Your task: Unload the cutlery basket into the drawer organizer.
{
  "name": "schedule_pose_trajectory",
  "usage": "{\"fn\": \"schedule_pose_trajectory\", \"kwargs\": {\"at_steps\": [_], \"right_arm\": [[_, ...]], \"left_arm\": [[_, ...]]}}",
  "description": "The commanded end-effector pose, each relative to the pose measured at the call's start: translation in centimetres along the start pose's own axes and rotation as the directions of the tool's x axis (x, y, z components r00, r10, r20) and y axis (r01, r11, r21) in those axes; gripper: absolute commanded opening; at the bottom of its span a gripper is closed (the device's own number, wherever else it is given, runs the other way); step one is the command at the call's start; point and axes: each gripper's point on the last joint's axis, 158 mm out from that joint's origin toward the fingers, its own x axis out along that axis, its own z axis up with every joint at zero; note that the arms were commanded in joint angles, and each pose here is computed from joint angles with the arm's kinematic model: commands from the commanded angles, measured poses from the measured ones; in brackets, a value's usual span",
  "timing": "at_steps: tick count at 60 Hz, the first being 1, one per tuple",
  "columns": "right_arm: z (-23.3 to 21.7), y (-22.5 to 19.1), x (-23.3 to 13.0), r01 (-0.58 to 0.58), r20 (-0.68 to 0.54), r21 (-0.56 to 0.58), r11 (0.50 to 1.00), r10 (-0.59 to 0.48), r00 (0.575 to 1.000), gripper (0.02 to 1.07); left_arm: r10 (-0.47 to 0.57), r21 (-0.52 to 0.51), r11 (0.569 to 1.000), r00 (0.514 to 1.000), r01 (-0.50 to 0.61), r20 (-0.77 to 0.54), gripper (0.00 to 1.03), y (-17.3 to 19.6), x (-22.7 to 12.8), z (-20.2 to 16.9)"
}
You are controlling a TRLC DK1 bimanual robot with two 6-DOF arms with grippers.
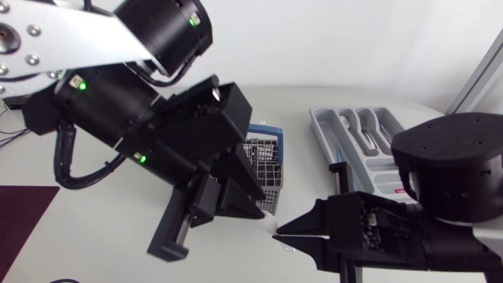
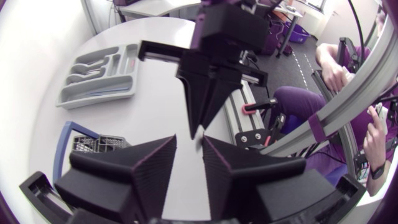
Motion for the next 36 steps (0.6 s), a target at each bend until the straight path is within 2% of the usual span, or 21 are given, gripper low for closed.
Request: {"fn": "schedule_pose_trajectory", "kwargs": {"at_steps": [1,6,15,23,36], "right_arm": [[-1.6,1.0,0.3,-0.025,-0.033,0.014,1.0,0.025,0.999,0.08],[-2.2,0.8,0.3,-0.014,-0.043,0.014,1.0,0.015,0.999,0.08],[-4.2,-0.7,-0.6,0.047,-0.076,0.009,0.999,-0.046,0.996,0.08],[-6.7,-2.8,-1.8,0.133,-0.121,0.0,0.991,-0.132,0.984,0.08],[-11.4,-5.4,-4.2,0.267,-0.198,-0.074,0.961,-0.276,0.94,0.08]], "left_arm": [[0.062,-0.047,0.997,0.997,-0.06,0.052,0.9,2.1,-1.4,1.6],[0.106,-0.099,0.99,0.992,-0.099,0.069,0.97,3.4,-2.4,1.5],[0.21,-0.258,0.948,0.975,-0.185,0.072,0.98,6.6,-4.7,0.4],[0.318,-0.38,0.872,0.947,-0.309,-0.041,0.97,8.9,-6.0,-3.1],[0.33,-0.477,0.787,0.92,-0.391,-0.21,0.97,8.8,-5.3,-8.2]]}}
